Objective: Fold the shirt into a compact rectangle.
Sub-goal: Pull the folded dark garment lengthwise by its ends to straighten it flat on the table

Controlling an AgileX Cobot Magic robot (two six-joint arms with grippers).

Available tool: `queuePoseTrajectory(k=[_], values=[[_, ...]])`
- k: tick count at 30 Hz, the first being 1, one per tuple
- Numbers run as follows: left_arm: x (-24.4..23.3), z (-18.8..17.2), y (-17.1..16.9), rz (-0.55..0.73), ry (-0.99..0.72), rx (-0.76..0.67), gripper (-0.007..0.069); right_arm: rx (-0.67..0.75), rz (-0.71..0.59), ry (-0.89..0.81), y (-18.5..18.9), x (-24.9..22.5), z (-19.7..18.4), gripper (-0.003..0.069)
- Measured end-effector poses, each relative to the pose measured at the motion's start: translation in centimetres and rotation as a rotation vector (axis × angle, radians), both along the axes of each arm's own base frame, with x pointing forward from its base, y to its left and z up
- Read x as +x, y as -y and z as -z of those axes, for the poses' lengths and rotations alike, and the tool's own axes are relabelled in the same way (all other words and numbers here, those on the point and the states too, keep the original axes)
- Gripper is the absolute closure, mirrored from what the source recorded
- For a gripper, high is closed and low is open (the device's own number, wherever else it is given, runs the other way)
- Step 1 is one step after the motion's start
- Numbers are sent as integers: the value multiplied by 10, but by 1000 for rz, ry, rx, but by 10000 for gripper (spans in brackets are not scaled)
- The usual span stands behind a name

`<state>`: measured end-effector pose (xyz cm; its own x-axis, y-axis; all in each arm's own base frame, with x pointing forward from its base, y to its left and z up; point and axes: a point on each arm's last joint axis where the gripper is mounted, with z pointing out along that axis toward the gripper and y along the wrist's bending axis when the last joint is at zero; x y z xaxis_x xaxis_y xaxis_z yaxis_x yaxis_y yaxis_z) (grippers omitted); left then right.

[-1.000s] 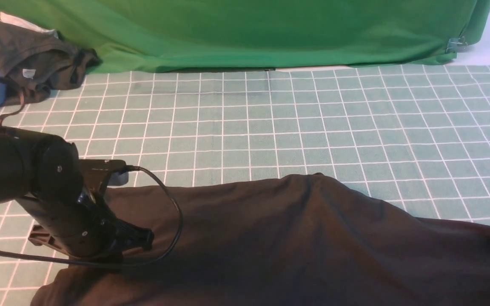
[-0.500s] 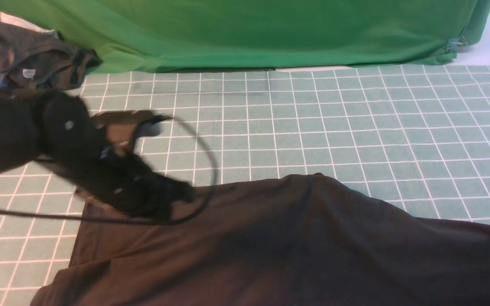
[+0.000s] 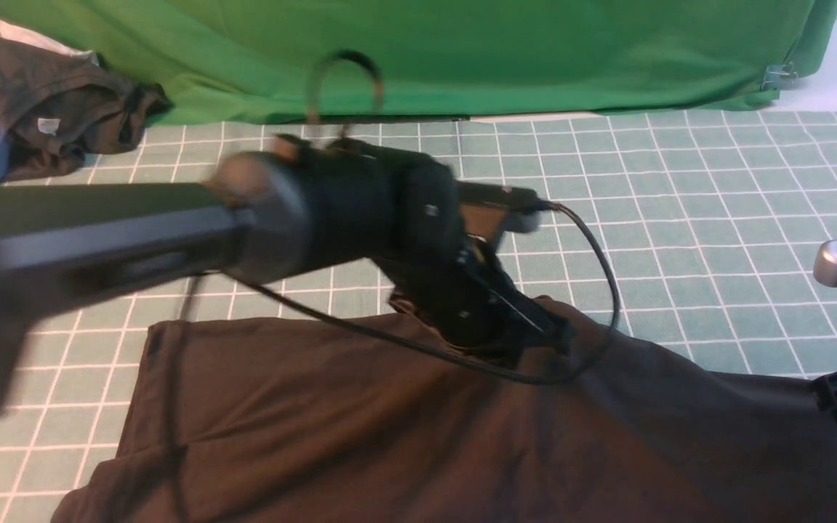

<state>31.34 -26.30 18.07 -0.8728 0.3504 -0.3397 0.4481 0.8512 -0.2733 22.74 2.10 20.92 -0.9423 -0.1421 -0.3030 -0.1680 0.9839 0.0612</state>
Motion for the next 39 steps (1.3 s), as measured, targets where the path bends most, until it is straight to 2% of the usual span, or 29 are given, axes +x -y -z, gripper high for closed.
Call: queuePoseTrajectory(k=[6, 13, 19, 22, 25, 26, 27, 30, 31, 32, 35, 39], values=[[9, 29, 2, 44, 23, 79, 614, 0, -1, -2, 0, 0, 0, 513], [19, 29, -8, 15, 129, 199, 614, 1, -1, -5, 0, 0, 0, 512], [19, 23, -14, 32, 150, 255, 614, -9, -10, -15, 0, -1, 0, 505], [15, -4, -24, 37, 185, 302, 614, -40, -33, -37, 3, -7, -3, 496], [12, -43, -41, -7, 228, 277, 614, -70, -22, -36, 6, -12, -9, 484], [8, -67, -51, -41, 257, 244, 614, -89, 11, -30, 8, -15, -12, 465], [8, -67, -52, -45, 253, 246, 614, -95, 8, -30, 9, -15, -12, 465], [-13, -119, -87, -129, 322, 165, 614, -175, 102, -24, 18, -19, -17, 347], [-15, -119, -90, -133, 320, 167, 614, -176, 112, -26, 19, -19, -17, 328], [-29, -129, -103, -149, 336, 155, 614, -192, 134, -30, 21, -19, -17, 260], [-67, -134, -125, -162, 338, 131, 614, -193, 194, -55, 29, -16, -12, 110], [-103, -116, -143, -186, 279, 103, 614, -186, 272, -109, 46, -8, 4, 49]])
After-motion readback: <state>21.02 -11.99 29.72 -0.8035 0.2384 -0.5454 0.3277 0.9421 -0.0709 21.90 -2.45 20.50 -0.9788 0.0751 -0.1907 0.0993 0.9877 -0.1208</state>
